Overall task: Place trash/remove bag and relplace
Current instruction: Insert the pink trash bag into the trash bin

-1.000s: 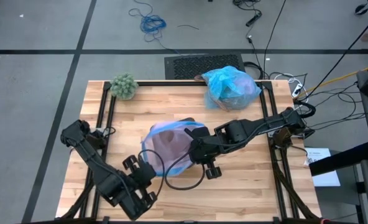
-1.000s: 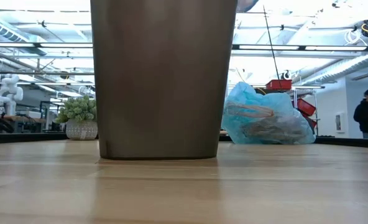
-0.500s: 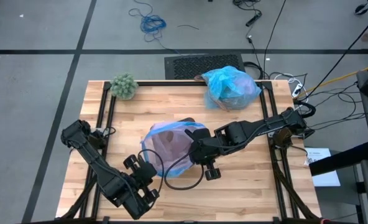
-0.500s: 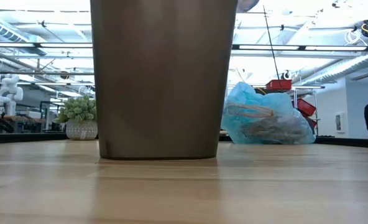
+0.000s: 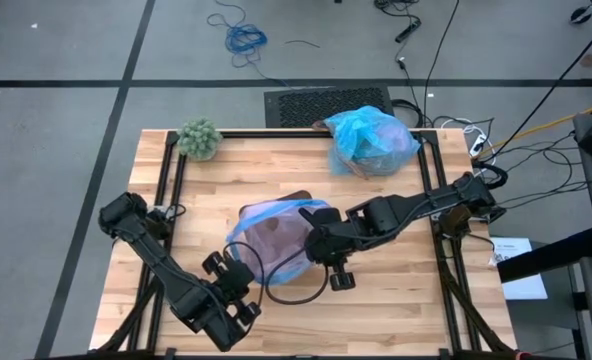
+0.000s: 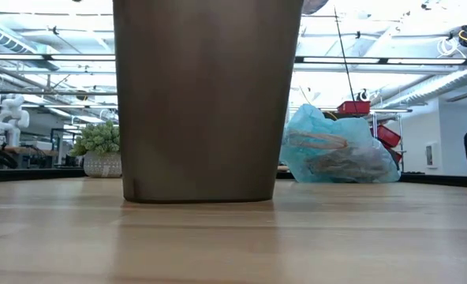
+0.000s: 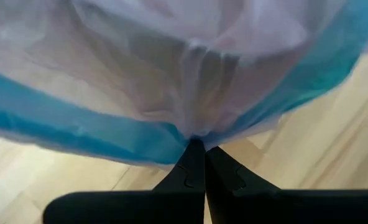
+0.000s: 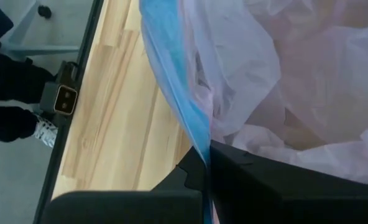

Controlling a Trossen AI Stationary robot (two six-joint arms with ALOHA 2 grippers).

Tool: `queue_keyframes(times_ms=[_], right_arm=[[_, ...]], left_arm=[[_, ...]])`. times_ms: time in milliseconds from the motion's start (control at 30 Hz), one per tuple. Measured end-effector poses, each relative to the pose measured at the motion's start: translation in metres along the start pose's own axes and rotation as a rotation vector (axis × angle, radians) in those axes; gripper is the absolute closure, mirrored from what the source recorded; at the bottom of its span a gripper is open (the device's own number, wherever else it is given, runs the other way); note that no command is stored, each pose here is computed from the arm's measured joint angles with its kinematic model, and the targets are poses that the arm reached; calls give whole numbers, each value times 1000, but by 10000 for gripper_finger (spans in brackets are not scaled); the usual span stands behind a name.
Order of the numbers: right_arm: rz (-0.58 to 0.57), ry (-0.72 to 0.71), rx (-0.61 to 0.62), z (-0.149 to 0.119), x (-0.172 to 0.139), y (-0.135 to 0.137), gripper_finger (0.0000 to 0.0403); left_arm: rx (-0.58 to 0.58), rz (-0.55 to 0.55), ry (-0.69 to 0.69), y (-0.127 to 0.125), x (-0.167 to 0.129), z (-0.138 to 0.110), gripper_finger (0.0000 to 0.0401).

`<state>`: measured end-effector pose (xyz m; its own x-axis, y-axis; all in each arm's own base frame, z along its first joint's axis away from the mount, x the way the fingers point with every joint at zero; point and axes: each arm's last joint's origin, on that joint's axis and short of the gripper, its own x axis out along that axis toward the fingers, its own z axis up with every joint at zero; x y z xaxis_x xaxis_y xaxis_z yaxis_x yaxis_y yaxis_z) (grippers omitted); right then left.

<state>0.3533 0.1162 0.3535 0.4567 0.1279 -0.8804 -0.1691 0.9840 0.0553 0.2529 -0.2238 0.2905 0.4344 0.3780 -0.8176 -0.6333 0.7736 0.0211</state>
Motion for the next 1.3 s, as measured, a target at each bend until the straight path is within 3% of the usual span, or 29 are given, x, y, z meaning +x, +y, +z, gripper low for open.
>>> queue_keyframes(times_ms=[300,433,700,867,1067,1300], right_arm=[[6,7,72,-5,-6,8,388],[-12,1,97,-7,-9,12,331],[-12,-12,105,-7,-20,13,175],[1,-54,65,-1,-48,13,131],[11,-66,-5,-3,-86,13,158],[1,32,-106,-11,-70,19,287]], left_arm=[[-22,9,-1,1,8,4,401],[-21,8,0,1,8,4,401],[-23,5,-1,0,8,4,401],[-25,3,-1,0,8,4,401],[-25,-3,-2,-1,9,6,401],[8,-3,2,-1,11,9,401]])
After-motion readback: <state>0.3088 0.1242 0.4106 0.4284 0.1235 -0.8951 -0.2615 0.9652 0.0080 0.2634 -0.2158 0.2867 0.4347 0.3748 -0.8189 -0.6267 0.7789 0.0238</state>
